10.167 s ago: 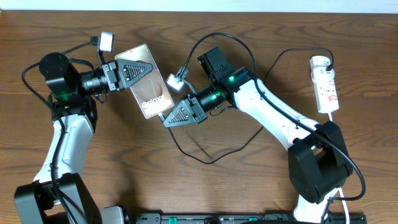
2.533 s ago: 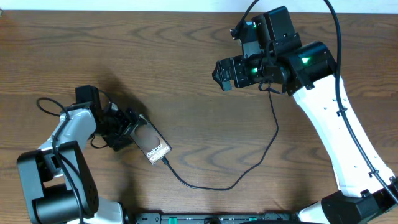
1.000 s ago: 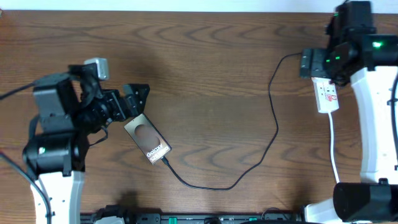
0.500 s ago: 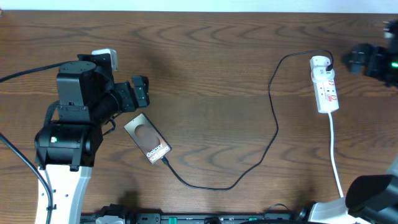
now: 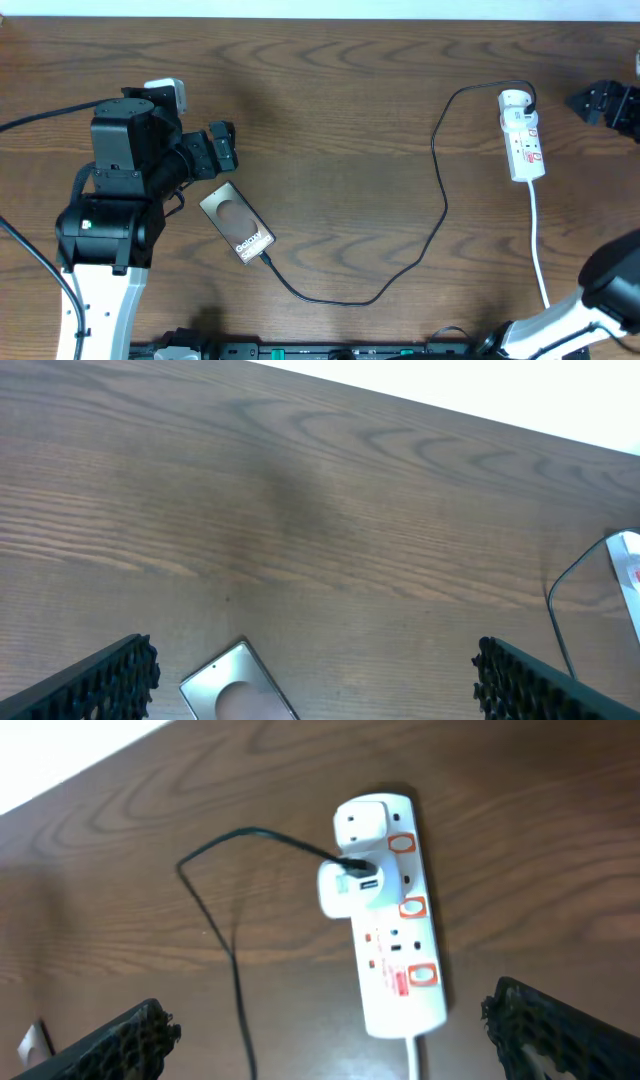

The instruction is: Plug charger to phone and switch on socket

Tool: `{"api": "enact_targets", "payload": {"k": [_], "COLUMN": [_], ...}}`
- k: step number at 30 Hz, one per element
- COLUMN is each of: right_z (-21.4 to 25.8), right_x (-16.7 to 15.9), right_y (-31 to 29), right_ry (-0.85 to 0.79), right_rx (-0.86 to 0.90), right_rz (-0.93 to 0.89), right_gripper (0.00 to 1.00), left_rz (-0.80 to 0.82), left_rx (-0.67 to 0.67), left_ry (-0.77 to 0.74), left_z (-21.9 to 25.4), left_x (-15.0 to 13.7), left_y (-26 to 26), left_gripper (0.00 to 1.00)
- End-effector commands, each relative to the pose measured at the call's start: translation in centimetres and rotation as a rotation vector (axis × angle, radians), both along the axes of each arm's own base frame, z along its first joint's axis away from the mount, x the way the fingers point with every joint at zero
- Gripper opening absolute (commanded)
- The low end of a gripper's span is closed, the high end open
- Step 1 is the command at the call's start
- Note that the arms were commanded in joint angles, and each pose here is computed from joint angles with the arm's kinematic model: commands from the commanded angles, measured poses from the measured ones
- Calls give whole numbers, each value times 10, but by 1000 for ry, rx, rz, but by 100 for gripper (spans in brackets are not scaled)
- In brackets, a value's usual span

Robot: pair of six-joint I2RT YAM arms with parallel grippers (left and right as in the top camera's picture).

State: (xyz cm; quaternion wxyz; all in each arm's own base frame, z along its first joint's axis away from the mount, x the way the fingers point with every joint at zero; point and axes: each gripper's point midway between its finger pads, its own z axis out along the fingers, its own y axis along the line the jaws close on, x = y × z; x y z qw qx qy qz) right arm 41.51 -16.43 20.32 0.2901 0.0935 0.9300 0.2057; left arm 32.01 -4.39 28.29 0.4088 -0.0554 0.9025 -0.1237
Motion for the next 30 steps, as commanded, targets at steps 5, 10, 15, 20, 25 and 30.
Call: {"api": "enact_targets", "payload": {"k": [5,10,15,20,25,30], "right_z": [-63,-87,-100,-111,-113,-121], "right_x": [21,27,31,36,43,46], "right_y": [15,26,38,43,48,50], "right_ry": [81,124,154,204,201,210], "right_rx": [102,121,105,6,-16,-1], "right_rz": [73,109,136,139,142,134], "right_gripper": [99,99,99,99,99,99], "left_rz": [8,8,7,8,7,7], "left_rx": [0,0,0,1,1,1], "left_ry": [-10,-9,-4,4,12,13], "left_z": [8,7,6,5,3,3], "left_x": [-1,-1,-2,-3,-4,-4], "left_y": [0,0,0,0,0,0], "left_gripper": [100,100,100,100,100,100]}}
